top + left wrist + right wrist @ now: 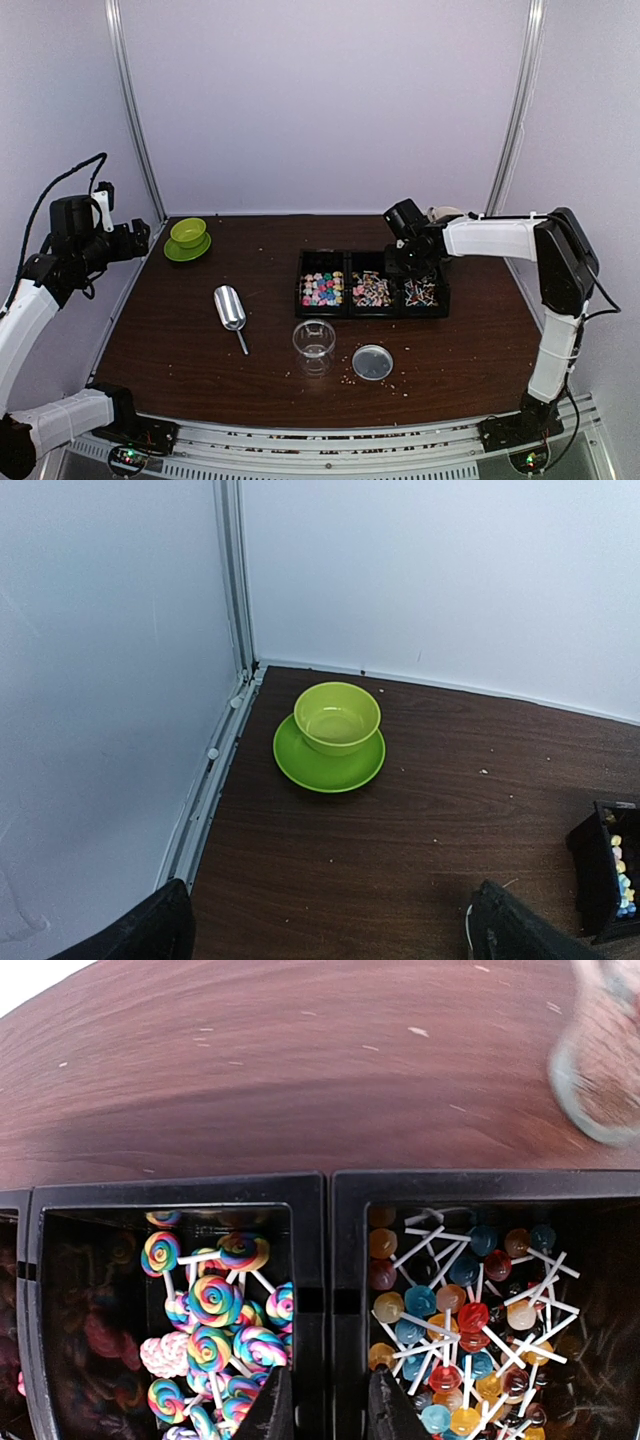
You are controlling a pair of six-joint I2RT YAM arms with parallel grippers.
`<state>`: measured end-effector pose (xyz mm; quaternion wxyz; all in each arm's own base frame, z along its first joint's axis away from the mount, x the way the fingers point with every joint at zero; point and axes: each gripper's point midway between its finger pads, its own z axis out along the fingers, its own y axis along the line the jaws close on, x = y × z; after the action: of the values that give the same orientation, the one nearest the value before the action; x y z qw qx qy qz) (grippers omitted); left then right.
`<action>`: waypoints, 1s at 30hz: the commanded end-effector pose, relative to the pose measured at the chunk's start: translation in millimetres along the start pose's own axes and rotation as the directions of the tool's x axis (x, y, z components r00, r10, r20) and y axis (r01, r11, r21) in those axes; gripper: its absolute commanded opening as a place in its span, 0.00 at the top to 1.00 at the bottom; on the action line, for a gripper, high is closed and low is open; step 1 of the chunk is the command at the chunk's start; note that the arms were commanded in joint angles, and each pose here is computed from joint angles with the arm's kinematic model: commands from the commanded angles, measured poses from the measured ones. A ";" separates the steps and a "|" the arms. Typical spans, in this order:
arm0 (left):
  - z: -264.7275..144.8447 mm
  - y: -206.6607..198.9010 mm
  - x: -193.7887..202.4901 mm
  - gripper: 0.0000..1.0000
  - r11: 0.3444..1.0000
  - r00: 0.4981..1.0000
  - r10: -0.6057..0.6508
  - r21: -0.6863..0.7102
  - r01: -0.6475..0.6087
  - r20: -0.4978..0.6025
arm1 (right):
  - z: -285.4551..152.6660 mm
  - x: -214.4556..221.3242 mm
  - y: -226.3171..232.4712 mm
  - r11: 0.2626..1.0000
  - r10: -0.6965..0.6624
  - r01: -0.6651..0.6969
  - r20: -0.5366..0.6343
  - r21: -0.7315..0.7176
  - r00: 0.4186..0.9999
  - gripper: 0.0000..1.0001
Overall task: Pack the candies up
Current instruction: Move the plate from the storage box.
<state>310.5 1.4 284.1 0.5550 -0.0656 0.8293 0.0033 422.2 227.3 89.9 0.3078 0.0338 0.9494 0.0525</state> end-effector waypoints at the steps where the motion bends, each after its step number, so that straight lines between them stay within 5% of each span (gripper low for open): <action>1: -3.1 -1.1 -20.4 0.02 1.000 0.998 -0.012 0.010 0.011 0.062 | -0.9 -13.6 39.9 0.997 -0.054 0.055 0.015 -0.060 0.998 0.85; 23: 7.6 -6.9 -13.0 0.02 0.999 1.000 0.004 0.036 -0.004 0.022 | 42.6 -42.4 156.9 0.902 -0.361 0.372 0.091 -0.220 0.928 0.83; 30: 17.5 -30.2 -1.1 0.02 0.985 0.999 0.048 0.165 -0.044 -0.022 | 17.2 -58.4 183.2 0.851 -0.413 0.452 0.189 -0.268 0.891 0.78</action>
<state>321.7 -12.6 263.4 0.5246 -0.0381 0.8503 -0.0215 488.1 376.6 97.8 0.3321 -0.1700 0.9218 0.1048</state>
